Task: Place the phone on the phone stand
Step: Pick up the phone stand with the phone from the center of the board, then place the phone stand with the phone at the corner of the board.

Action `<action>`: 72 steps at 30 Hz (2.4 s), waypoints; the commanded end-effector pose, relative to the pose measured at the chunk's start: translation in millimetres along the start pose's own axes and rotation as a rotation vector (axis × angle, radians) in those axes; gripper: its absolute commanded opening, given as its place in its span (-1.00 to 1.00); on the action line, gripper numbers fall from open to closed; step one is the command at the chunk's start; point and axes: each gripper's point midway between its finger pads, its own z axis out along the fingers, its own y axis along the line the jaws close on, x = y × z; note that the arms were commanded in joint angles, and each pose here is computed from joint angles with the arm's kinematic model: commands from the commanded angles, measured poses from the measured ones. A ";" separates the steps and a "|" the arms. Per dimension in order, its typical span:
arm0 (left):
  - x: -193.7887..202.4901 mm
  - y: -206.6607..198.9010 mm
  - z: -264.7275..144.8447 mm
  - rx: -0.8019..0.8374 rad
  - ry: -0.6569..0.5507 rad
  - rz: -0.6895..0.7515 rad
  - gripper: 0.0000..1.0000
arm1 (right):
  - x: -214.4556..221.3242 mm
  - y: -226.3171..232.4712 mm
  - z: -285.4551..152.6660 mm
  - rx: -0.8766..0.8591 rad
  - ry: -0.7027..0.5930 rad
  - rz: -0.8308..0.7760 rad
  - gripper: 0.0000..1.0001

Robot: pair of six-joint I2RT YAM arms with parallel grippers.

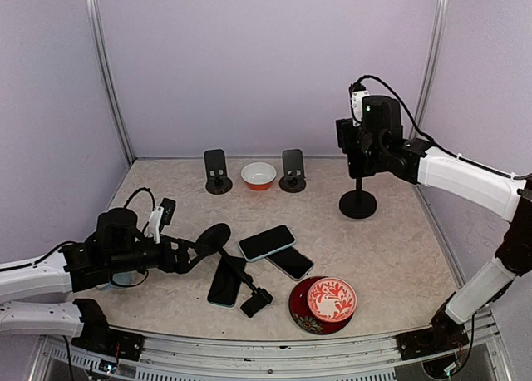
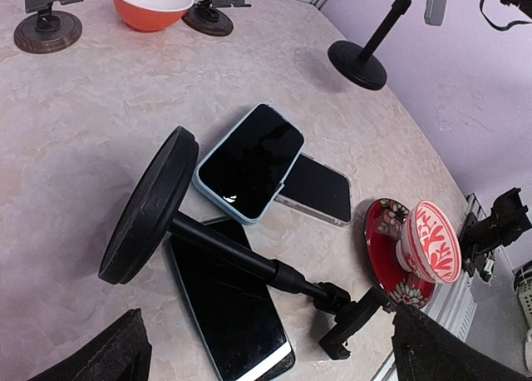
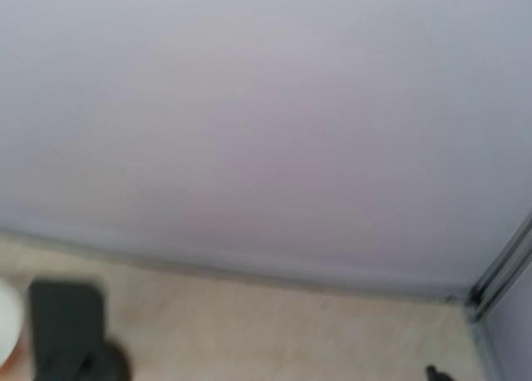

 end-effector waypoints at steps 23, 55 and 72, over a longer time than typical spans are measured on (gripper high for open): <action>-4.8 -1.1 6.2 -0.007 -0.031 -0.070 0.98 | -63.1 -58.6 131.8 -0.058 -0.248 0.106 -0.29; -3.2 -8.1 9.0 -0.026 -0.014 -0.047 0.98 | -47.1 -59.7 97.0 -0.182 -0.167 0.091 1.00; 21.4 -1.8 3.4 -0.010 0.039 -0.061 0.98 | 3.3 107.1 -80.8 -0.637 -0.023 -0.069 1.00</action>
